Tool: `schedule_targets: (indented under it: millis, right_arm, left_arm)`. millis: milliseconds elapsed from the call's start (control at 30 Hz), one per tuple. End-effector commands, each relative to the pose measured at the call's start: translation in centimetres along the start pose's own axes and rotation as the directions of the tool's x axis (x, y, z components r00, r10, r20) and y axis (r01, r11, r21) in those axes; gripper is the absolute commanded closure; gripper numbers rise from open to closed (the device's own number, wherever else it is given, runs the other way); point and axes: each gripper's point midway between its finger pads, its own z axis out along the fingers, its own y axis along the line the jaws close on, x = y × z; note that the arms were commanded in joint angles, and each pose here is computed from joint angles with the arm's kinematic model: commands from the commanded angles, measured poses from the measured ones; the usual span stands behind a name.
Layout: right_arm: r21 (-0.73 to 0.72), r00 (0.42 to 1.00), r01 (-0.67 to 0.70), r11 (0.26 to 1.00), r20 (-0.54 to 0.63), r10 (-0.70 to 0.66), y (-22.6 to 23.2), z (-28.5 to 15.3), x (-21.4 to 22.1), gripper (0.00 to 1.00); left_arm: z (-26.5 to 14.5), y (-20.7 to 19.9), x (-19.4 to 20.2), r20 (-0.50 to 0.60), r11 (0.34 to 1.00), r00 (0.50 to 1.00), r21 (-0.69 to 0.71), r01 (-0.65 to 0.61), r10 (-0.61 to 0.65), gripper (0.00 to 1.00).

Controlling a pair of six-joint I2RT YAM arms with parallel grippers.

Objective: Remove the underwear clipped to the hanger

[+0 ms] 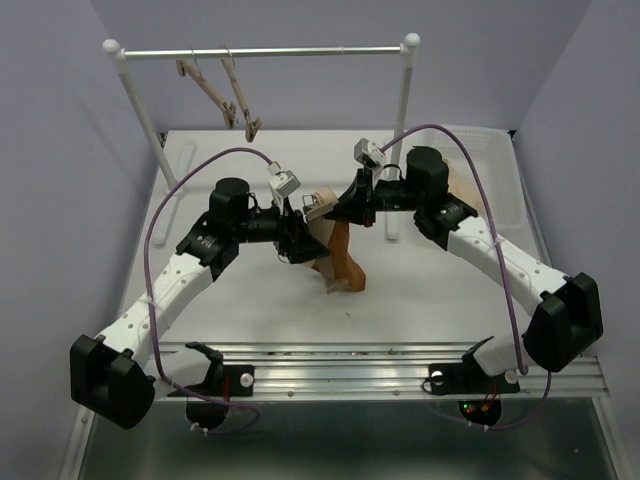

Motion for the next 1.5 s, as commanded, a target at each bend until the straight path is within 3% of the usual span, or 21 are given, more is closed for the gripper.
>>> schedule_targets:
  millis: [0, 233, 467, 567, 633, 700, 733, 833, 1000, 1167, 1467]
  right_arm:
    - [0.110, 0.989, 0.122, 0.986, 0.067, -0.130, 0.2, -1.6, -3.8, 0.99]
    - [0.186, 0.992, 0.103, 0.977, 0.060, -0.115, -0.2, -2.7, -4.2, 0.99]
    - [0.206, 0.998, 0.046, 0.977, 0.034, -0.054, -1.1, -3.3, -3.6, 0.99]
    - [0.167, 0.998, 0.038, 0.985, 0.034, -0.044, -0.3, -3.2, -3.6, 0.99]
    - [0.159, 0.999, 0.017, 0.987, 0.033, -0.023, -0.1, -3.2, -3.6, 0.99]
    - [0.134, 1.000, 0.007, 0.991, 0.030, -0.011, 0.3, -3.1, -3.4, 0.99]
    - [0.118, 1.000, 0.001, 0.993, 0.030, -0.004, 0.6, -3.0, -3.5, 0.99]
    - [0.075, 1.000, -0.009, 0.997, 0.026, 0.007, 1.3, -2.9, -3.4, 0.99]
    - [0.032, 0.999, -0.038, 0.999, 0.027, 0.038, 2.1, -2.8, -3.7, 0.99]
    - [0.023, 0.997, -0.080, 0.997, 0.027, 0.079, 2.2, -2.7, -3.9, 0.99]
    - [0.057, 0.991, -0.133, 0.990, 0.013, 0.132, 1.4, -2.5, -3.4, 0.99]
  left_arm:
    - [0.3, 1.2, 0.3, -0.006, 0.996, 0.998, -0.071, 0.057, -0.058, 0.01]
    - [0.0, 2.4, 0.1, -0.002, 0.987, 0.999, -0.152, 0.051, -0.052, 0.01]
    - [-2.8, 1.3, -3.1, 0.099, 0.961, 0.988, -0.262, -0.090, 0.120, 0.01]
    - [-4.5, -1.3, -5.3, 0.190, 0.941, 0.944, -0.258, -0.218, 0.271, 0.01]
    - [-6.1, -3.8, -8.1, 0.314, 0.920, 0.877, -0.273, -0.282, 0.363, 0.01]
    - [-6.9, -5.2, -8.5, 0.384, 0.916, 0.836, -0.255, -0.311, 0.391, 0.01]
    - [-7.3, -6.4, -9.6, 0.447, 0.907, 0.790, -0.238, -0.347, 0.419, 0.01]
    - [-7.1, -7.4, -9.3, 0.480, 0.891, 0.752, -0.197, -0.410, 0.452, 0.01]
    - [-6.5, -6.9, -10.4, 0.471, 0.885, 0.750, -0.200, -0.421, 0.464, 0.01]
    - [-4.4, -6.0, -10.1, 0.416, 0.886, 0.787, -0.123, -0.448, 0.456, 0.01]
    - [-4.6, -8.6, -9.7, 0.451, 0.862, 0.767, -0.008, -0.508, 0.456, 0.01]
